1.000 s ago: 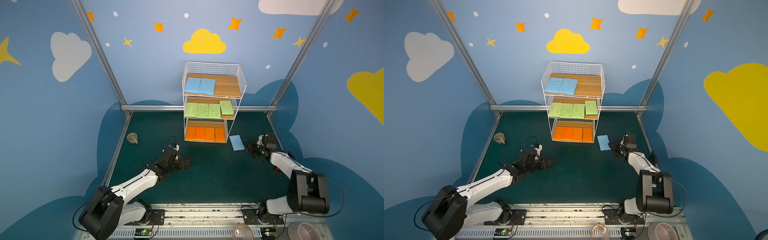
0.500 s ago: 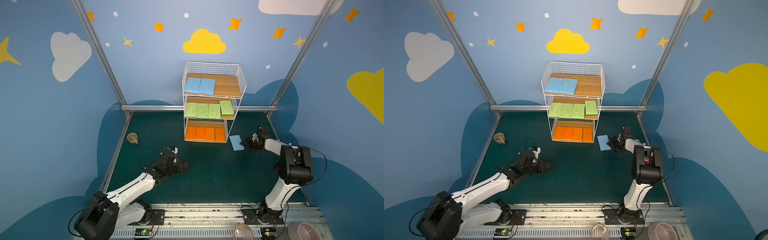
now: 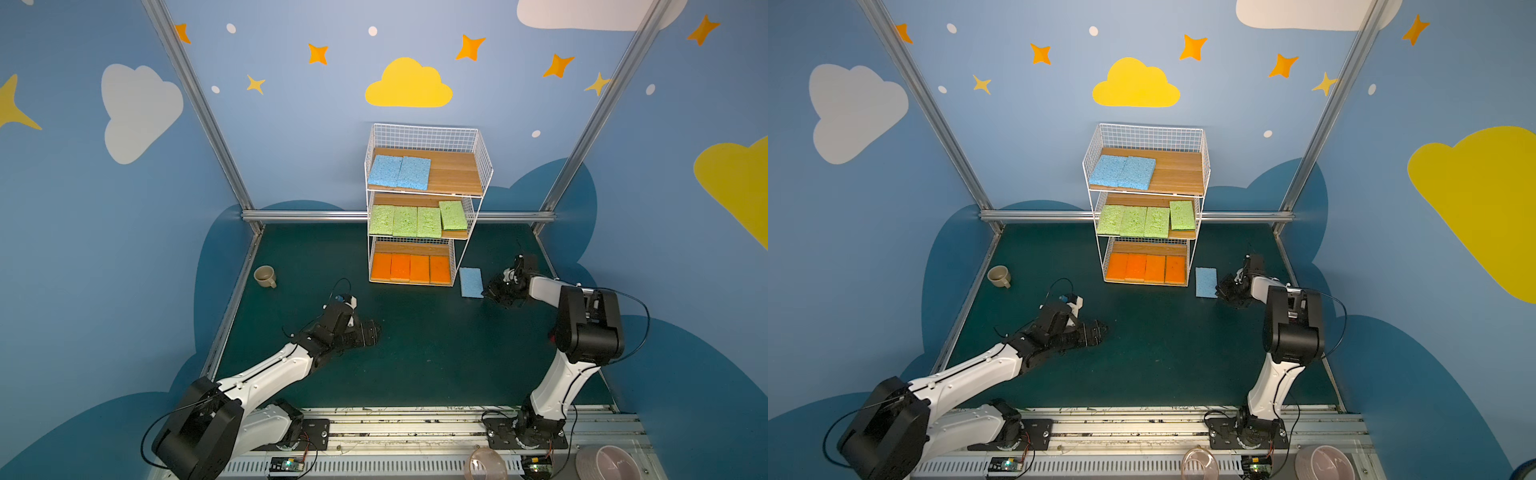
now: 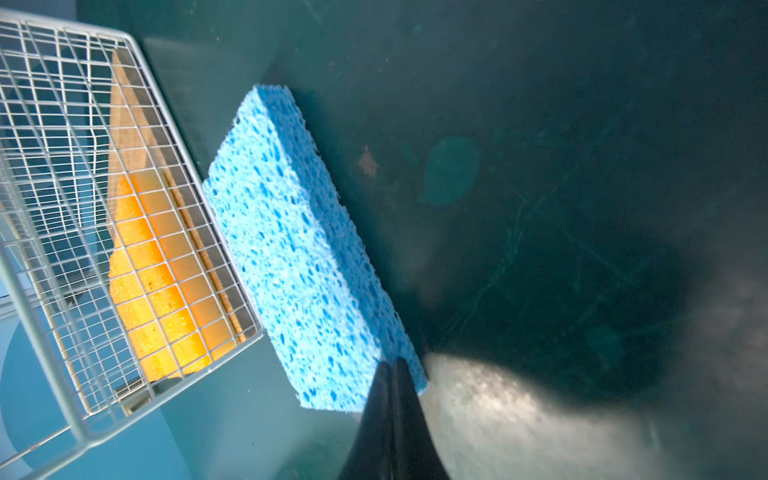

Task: Place and organize the cleaning sponges onto the shelf
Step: 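Lower the right gripper toward the blue sponge near the shelf base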

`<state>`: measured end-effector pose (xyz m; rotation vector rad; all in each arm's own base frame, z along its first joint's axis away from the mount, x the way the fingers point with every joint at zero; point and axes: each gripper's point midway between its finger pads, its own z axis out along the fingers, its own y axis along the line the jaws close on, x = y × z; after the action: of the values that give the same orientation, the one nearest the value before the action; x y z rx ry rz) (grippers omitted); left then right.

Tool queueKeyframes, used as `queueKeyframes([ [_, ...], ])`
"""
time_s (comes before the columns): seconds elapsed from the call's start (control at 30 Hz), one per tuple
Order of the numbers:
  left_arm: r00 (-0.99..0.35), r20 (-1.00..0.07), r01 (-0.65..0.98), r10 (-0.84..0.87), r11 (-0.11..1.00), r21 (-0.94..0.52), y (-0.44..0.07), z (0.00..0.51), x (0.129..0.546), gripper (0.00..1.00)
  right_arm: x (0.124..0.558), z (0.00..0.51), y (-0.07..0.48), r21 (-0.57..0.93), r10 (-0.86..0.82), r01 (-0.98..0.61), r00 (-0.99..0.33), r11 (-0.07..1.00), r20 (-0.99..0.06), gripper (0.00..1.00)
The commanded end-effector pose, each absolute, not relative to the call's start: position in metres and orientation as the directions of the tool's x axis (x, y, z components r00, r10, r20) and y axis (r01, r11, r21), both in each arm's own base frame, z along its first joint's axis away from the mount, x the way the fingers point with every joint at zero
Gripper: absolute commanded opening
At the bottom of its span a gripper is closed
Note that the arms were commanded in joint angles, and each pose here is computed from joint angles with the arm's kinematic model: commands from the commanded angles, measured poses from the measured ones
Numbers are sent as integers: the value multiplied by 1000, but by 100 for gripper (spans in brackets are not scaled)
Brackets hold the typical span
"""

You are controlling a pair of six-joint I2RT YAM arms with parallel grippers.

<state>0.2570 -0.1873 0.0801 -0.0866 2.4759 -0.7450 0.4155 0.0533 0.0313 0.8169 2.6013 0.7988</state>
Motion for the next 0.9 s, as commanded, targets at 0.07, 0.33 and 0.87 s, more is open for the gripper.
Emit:
queueKeyframes([
  [0.07, -837, -500, 97, -221, 840, -534, -185, 91, 254, 100, 390, 59, 66, 628, 567, 377, -814, 681, -126, 0],
  [0.33, -835, -507, 100, -216, 846, -524, -182, 87, 253, 100, 348, 78, 75, 620, 504, 301, -844, 724, -180, 3],
  [0.87, -827, -519, 97, -217, 854, -512, -176, 88, 249, 100, 418, 60, 60, 549, 473, 326, -869, 769, -147, 48],
])
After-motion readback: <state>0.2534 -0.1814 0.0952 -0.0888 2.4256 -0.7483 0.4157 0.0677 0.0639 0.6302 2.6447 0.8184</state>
